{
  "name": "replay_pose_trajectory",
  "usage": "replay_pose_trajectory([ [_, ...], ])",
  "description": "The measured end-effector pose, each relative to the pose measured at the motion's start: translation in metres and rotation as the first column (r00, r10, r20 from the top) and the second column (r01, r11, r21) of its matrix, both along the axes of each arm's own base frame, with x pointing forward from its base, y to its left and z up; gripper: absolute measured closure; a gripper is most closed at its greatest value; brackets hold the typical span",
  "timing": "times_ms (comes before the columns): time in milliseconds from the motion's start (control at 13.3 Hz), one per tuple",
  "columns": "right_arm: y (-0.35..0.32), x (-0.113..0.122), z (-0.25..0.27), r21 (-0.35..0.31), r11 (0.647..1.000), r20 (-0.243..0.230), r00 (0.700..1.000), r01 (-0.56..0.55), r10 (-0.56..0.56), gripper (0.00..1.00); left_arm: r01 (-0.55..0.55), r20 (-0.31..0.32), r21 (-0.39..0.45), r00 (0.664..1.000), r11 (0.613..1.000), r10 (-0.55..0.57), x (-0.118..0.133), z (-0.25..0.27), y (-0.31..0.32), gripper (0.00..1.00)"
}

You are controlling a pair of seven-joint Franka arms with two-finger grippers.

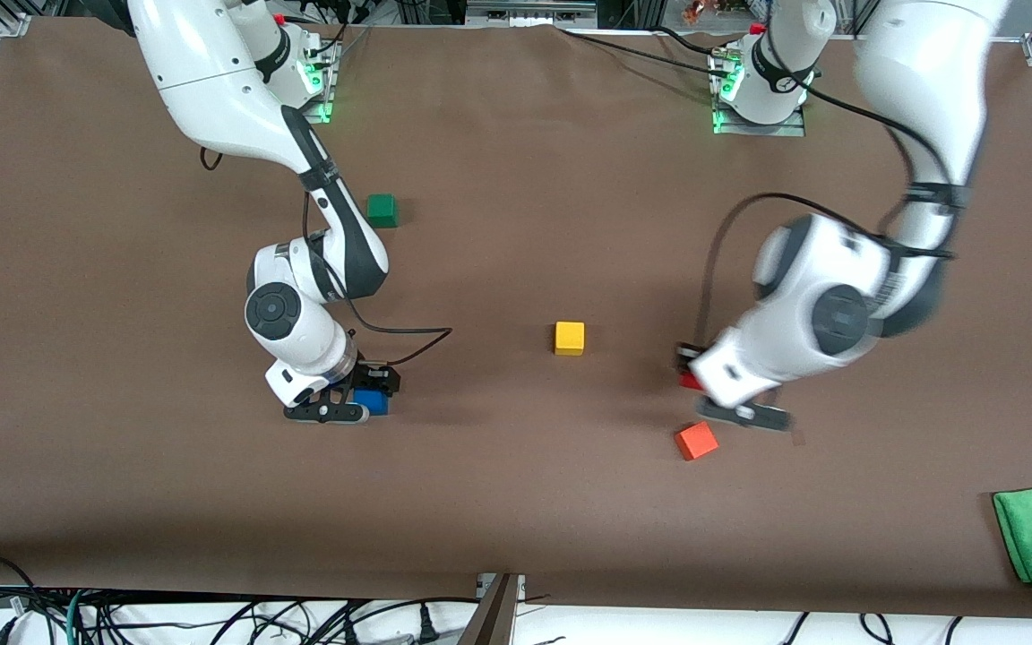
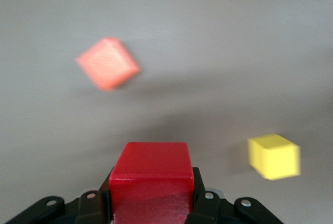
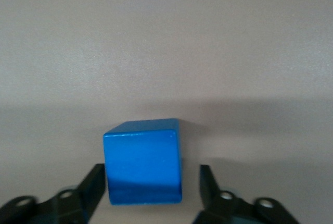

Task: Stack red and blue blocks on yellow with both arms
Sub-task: 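Lift the red block with the left gripper while the right gripper grasps blue, then lower the red block onto the yellow block and open the left gripper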

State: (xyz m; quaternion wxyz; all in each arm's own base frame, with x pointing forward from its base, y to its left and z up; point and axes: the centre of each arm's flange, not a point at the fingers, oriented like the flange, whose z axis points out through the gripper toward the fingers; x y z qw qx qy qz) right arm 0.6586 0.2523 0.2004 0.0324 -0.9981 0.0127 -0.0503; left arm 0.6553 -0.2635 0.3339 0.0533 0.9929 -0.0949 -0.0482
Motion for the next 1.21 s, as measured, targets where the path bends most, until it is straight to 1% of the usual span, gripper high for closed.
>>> replay_pose_trajectory([
  [75, 0.0, 0.0, 0.0, -0.003, 1.0, 0.001, 1.0, -0.003, 0.003, 0.37, 0.015, -0.01, 0.006, 1.0, 1.0, -0.015, -0.014, -0.005, -0.033, 0.44],
  [151, -0.001, 0.001, 0.0, -0.004, 1.0, 0.002, 1.0, -0.005, 0.005, 0.37, 0.013, -0.025, 0.016, 1.0, 1.0, -0.013, -0.027, -0.013, -0.06, 0.44],
  [226, -0.002, 0.002, 0.001, -0.005, 1.0, 0.005, 1.0, -0.005, 0.005, 0.45, 0.005, -0.041, 0.026, 0.999, 1.0, -0.004, -0.04, -0.024, -0.083, 0.44],
  [377, -0.002, 0.009, 0.011, -0.003, 1.0, 0.023, 1.0, -0.008, 0.008, 0.45, -0.007, -0.054, 0.034, 0.999, 0.999, 0.009, -0.056, -0.047, -0.114, 0.44],
  [452, 0.0, 0.013, 0.018, -0.002, 1.0, 0.019, 1.0, -0.01, 0.01, 0.45, -0.017, -0.054, 0.034, 0.998, 0.999, 0.018, -0.059, -0.055, -0.121, 0.44],
  [603, 0.007, 0.02, 0.04, -0.004, 1.0, -0.011, 1.0, -0.018, 0.018, 0.45, -0.025, -0.063, 0.039, 0.998, 0.999, 0.028, -0.066, -0.067, -0.133, 0.44],
  [753, 0.014, 0.026, 0.068, -0.007, 1.0, -0.055, 0.998, -0.03, 0.03, 0.45, -0.039, -0.067, 0.051, 0.997, 0.998, 0.043, -0.077, -0.071, -0.148, 0.44],
  [904, 0.021, 0.032, 0.101, -0.006, 0.999, -0.079, 0.996, -0.042, 0.041, 0.45, -0.055, -0.063, 0.059, 0.996, 0.997, 0.059, -0.082, -0.071, -0.156, 0.44],
  [1055, 0.027, 0.038, 0.131, 0.002, 0.999, -0.073, 0.996, -0.047, 0.047, 0.45, -0.057, -0.045, 0.063, 0.997, 0.996, 0.059, -0.08, -0.07, -0.155, 0.44],
  [1205, 0.032, 0.04, 0.146, 0.009, 0.999, -0.061, 0.998, -0.032, 0.033, 0.45, -0.076, -0.016, 0.049, 0.997, 0.996, 0.077, -0.074, -0.069, -0.154, 0.44],
])
